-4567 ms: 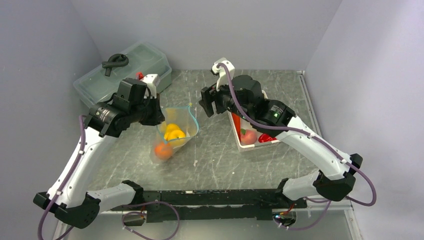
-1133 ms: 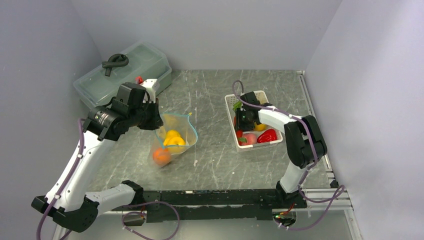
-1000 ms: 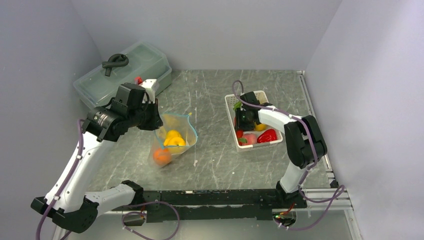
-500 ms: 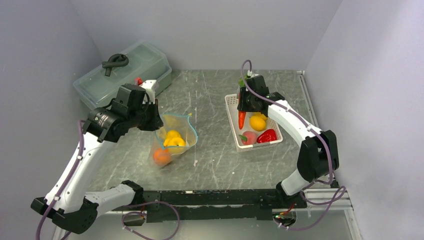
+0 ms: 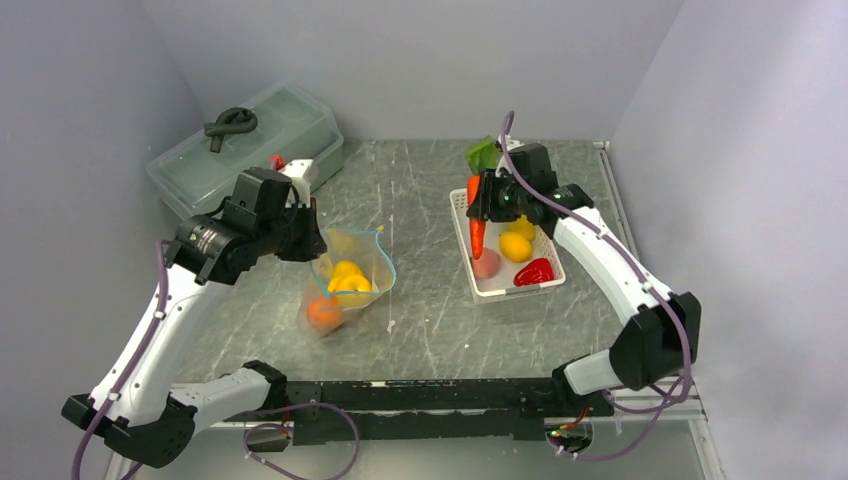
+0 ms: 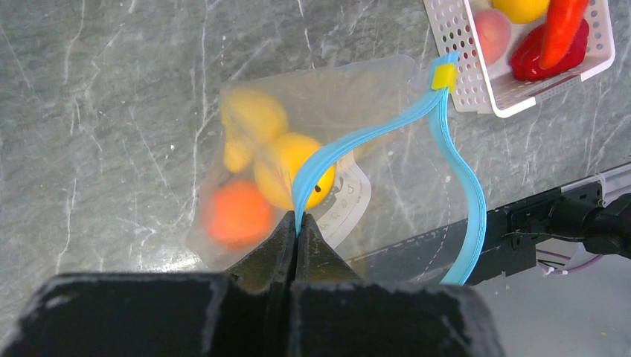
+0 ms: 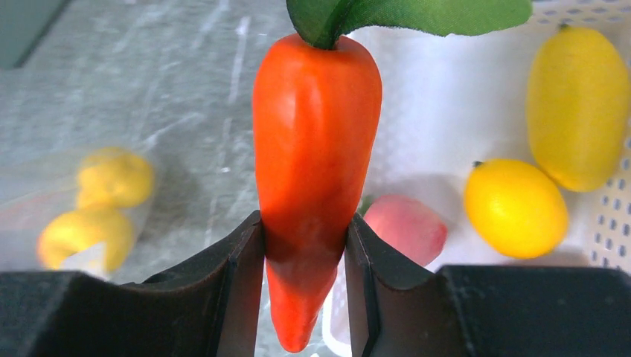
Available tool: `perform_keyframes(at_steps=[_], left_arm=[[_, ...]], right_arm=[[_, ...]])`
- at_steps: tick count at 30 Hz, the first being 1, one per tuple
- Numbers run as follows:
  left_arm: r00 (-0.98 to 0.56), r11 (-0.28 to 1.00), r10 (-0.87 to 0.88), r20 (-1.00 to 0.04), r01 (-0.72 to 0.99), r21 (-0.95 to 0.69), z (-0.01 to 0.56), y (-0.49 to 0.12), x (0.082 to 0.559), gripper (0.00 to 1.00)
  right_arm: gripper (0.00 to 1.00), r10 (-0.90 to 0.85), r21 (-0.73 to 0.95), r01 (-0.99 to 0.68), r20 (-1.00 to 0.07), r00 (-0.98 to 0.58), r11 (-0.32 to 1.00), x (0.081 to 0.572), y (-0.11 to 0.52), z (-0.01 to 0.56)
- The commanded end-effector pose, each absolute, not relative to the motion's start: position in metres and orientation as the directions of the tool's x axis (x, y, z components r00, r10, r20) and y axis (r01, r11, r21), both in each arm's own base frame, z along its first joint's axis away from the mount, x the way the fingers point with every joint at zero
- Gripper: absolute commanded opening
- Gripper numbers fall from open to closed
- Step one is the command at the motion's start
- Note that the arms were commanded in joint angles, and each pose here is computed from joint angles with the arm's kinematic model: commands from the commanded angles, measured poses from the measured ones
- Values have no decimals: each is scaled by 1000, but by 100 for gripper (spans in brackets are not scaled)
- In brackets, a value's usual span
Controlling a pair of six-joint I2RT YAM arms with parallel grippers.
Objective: Place the food in the zip-top bag and seal the zipper
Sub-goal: Place the fake vegetable in the zipper food storage bag.
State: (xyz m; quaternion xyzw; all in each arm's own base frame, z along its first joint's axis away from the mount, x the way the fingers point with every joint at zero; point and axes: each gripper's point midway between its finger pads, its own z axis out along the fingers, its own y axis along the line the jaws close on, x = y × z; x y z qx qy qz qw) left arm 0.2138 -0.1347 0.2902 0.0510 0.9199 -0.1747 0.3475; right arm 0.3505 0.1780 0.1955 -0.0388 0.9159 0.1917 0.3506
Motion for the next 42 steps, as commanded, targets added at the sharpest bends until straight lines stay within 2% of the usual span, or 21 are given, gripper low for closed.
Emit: perform_keyframes(at_steps=[1,12,25,42], left_arm=[[-725,923,-48,-687,231,-309,298,-141,223,0],[-727,927,-38,-686,231,-296,293,-143,229,0],[-724,938,-16,-690,228,-261,285,-139,235,0],[-719,929,0,-695,257,-266,280,-145,239,0]], right_arm=[[15,66,446,-385,-718,-693,808,327,206,264],[16,-57,586,-602,-689,-723,542,259,240,304],[21,-412,639,-716,-594,-691,281,164,292,297],[20,-621,640,-730,-476,-623,242,122,331,278]])
